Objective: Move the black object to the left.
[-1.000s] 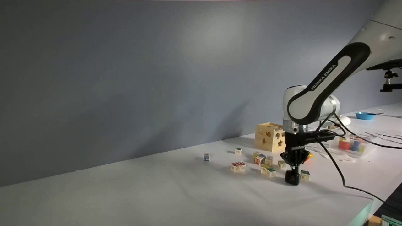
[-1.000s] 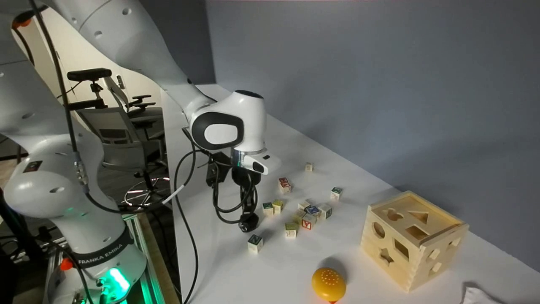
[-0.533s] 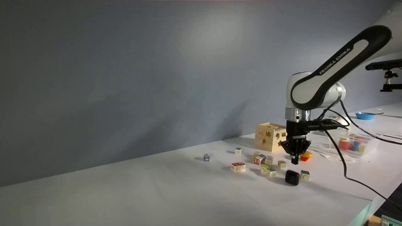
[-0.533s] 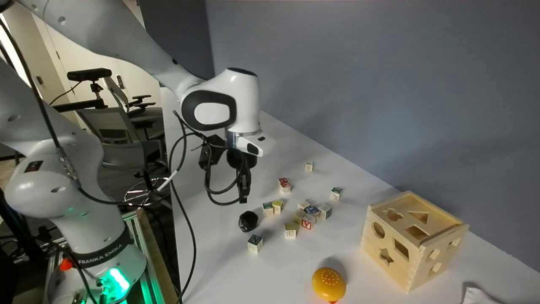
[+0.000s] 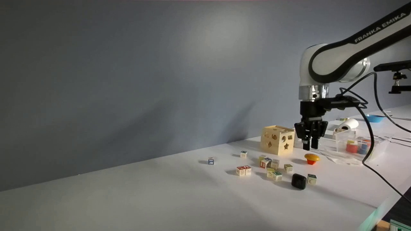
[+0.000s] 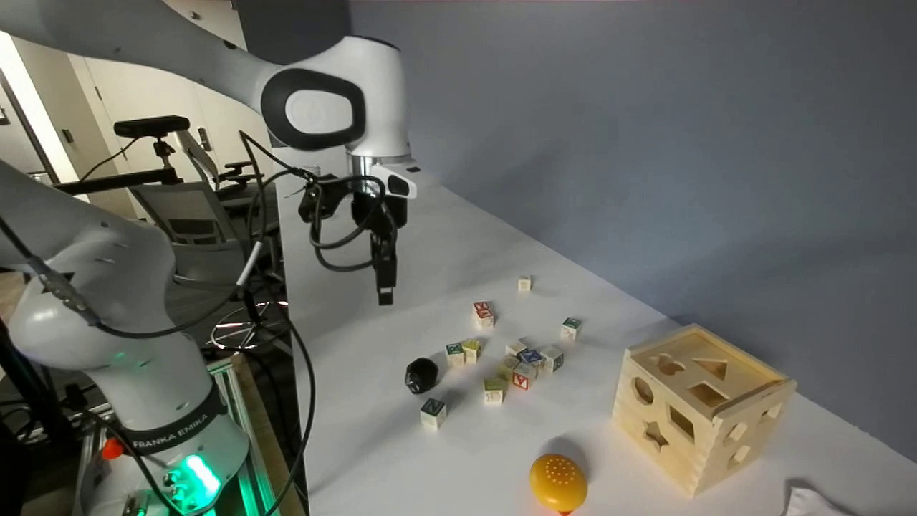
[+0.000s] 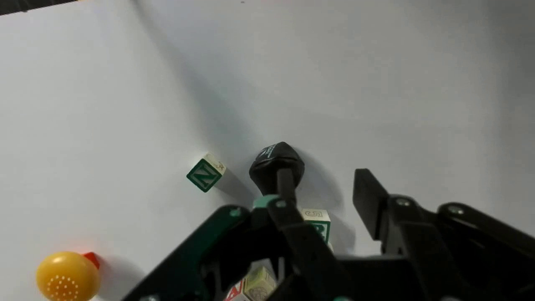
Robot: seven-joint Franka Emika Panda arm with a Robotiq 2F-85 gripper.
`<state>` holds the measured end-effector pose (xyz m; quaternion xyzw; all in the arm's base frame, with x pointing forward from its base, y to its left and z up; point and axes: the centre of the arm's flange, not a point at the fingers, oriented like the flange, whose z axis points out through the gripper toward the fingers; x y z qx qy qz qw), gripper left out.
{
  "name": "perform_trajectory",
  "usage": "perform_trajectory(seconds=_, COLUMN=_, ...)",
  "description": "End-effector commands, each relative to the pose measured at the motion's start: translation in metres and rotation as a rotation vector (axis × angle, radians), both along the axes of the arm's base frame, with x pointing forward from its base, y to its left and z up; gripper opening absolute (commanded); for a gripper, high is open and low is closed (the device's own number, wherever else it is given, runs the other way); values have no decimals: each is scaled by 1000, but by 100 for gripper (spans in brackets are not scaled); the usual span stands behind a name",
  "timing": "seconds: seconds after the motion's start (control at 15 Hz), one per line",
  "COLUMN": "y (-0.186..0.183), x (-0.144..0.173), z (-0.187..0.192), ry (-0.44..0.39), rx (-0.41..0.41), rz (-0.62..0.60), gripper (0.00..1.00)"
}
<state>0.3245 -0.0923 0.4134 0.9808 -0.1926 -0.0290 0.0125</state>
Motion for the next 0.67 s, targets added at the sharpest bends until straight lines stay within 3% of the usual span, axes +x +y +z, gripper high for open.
perform_trajectory(seconds=0.0, y=8, x=-6, z=47, ry=-13, rx=-30, rz=113, gripper=74)
perform_trajectory(seconds=0.2, y=14, x=-5, z=72, ry=-20, rx=-61, rz=245, gripper=95)
perform_trajectory(seconds=0.27, y=10, x=-2, z=52, ry=-26, rx=-30, rz=160, gripper=99)
perform_trajectory(seconds=0.33, y=11, x=-1, z=57, ry=-32, rx=-33, rz=169, gripper=82)
perform_trajectory(seconds=0.47, y=10, x=-1, z=54, ry=-26, rx=-29, rz=166, gripper=97)
perform_trajectory(seconds=0.6, y=9, x=-1, z=53, ry=-22, rx=-27, rz=165, gripper=99)
